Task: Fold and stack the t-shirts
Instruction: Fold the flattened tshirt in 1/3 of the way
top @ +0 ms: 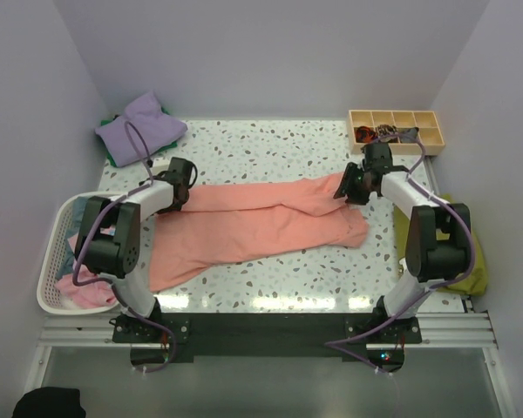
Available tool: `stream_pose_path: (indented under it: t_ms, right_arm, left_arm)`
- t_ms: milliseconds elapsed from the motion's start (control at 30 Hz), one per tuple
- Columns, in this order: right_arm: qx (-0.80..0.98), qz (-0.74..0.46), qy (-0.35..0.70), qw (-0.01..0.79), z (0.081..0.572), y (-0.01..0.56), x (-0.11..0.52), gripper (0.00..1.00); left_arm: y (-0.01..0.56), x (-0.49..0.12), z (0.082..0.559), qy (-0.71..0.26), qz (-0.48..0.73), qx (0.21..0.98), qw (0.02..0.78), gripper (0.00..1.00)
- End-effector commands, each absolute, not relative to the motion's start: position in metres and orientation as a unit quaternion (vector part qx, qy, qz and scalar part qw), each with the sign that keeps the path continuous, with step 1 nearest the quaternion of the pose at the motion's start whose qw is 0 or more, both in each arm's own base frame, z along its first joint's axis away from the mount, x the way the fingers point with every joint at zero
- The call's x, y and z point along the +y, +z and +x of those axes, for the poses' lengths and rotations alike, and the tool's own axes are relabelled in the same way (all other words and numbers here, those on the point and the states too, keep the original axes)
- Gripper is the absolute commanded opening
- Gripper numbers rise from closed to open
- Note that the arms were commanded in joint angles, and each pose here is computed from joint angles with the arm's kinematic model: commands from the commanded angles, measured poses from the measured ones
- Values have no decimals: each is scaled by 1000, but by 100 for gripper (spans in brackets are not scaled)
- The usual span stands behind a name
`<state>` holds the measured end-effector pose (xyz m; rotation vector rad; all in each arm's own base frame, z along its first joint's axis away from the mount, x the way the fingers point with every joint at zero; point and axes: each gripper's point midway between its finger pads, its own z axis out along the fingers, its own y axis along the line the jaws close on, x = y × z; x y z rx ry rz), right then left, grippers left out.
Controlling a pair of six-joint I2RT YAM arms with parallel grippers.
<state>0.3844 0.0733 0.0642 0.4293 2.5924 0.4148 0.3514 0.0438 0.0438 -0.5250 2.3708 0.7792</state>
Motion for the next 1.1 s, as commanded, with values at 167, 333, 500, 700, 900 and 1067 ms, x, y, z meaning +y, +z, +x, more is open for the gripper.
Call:
stream_pose_path:
  t_ms: [167,333,500,700,900,1067]
  right_arm:
    - [901,125,187,372,422,155,80,54]
    - [907,123,212,343,453,126,99,52]
    - [906,128,234,328,476,102,111,49]
    - [933,156,176,273,471,55,96,43]
    - [946,187,32,263,456,33,44,43]
    - [948,200,-28,247,456,17,19,44]
  left_arm:
    - [92,37,375,254,-237,868,354,64]
    - [103,-20,415,109,-177,888,411,64]
    - [83,-53,429,34,-146,901,407,64]
    - [38,-45,417,66,-154,917,361,62]
    - [-3,-22,395,95,-177,930,308,62]
    - [-17,-21,401,78,-184,938,284,62]
